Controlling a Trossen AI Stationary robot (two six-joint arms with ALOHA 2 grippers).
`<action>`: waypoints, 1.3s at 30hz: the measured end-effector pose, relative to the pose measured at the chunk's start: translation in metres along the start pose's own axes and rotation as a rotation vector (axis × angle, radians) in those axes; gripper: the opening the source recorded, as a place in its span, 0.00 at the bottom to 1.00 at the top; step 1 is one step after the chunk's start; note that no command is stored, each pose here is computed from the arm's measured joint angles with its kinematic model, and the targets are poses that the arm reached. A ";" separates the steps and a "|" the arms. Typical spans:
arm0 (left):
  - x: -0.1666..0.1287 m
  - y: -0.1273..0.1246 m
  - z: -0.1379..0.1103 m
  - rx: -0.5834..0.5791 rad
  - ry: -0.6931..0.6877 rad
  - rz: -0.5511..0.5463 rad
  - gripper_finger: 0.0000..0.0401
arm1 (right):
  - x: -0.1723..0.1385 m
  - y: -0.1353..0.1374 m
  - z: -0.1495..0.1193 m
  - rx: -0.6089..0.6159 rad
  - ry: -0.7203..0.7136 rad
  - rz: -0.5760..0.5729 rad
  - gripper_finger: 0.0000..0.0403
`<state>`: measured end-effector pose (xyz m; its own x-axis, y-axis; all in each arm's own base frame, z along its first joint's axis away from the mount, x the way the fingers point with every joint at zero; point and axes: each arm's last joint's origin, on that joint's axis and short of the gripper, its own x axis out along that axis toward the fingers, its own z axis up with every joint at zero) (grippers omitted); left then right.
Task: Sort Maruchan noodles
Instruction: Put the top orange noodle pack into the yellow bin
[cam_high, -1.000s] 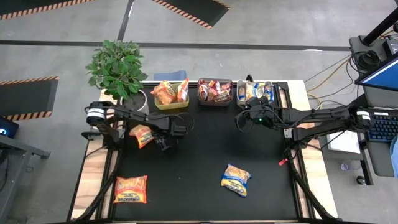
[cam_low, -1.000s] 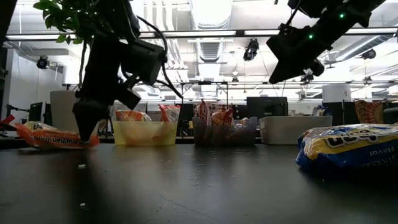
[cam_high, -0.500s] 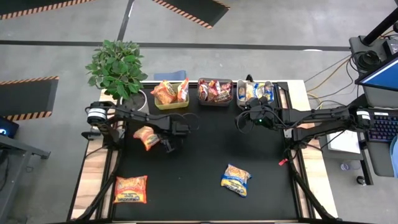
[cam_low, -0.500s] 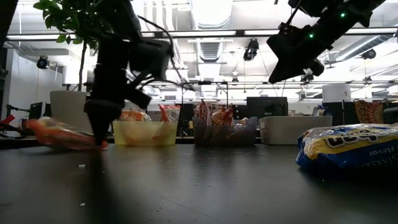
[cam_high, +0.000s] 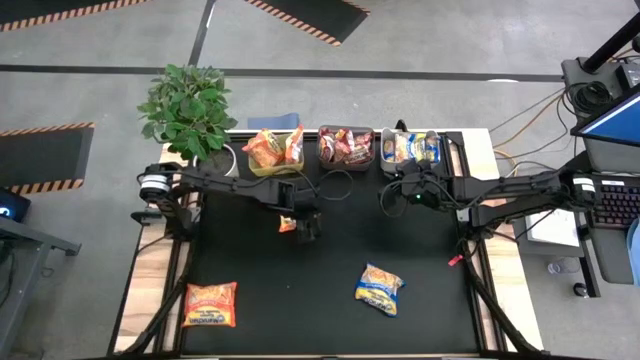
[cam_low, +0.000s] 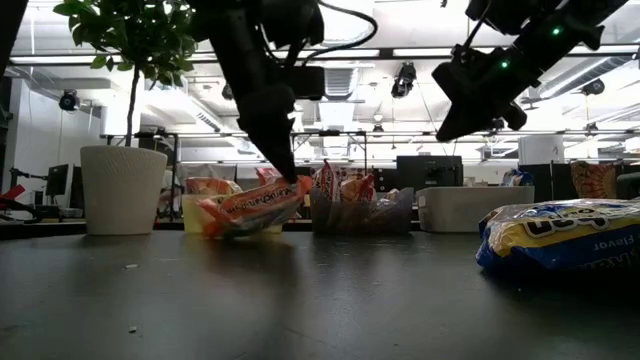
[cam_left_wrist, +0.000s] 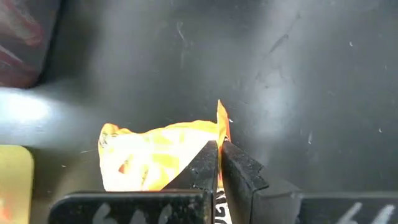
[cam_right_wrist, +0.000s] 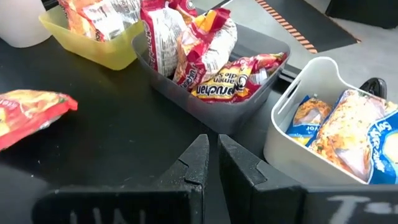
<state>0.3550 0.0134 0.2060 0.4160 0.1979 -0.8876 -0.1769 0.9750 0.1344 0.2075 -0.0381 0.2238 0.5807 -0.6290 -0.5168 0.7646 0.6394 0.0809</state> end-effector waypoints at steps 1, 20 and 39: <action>-0.001 0.001 0.001 -0.003 -0.003 0.003 0.00 | 0.000 0.000 -0.001 -0.002 0.003 0.001 0.07; -0.026 0.003 -0.034 0.248 0.032 -0.156 0.19 | 0.006 -0.002 -0.023 0.128 0.091 0.105 0.07; -0.030 0.019 -0.110 -0.052 -0.294 -0.156 0.11 | 0.035 0.036 -0.018 0.161 -0.014 0.410 0.07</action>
<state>0.2407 0.0151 0.1864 0.6796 0.0744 -0.7298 -0.1328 0.9909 -0.0227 0.2499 -0.0292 0.1938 0.8479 -0.3444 -0.4031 0.5036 0.7610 0.4091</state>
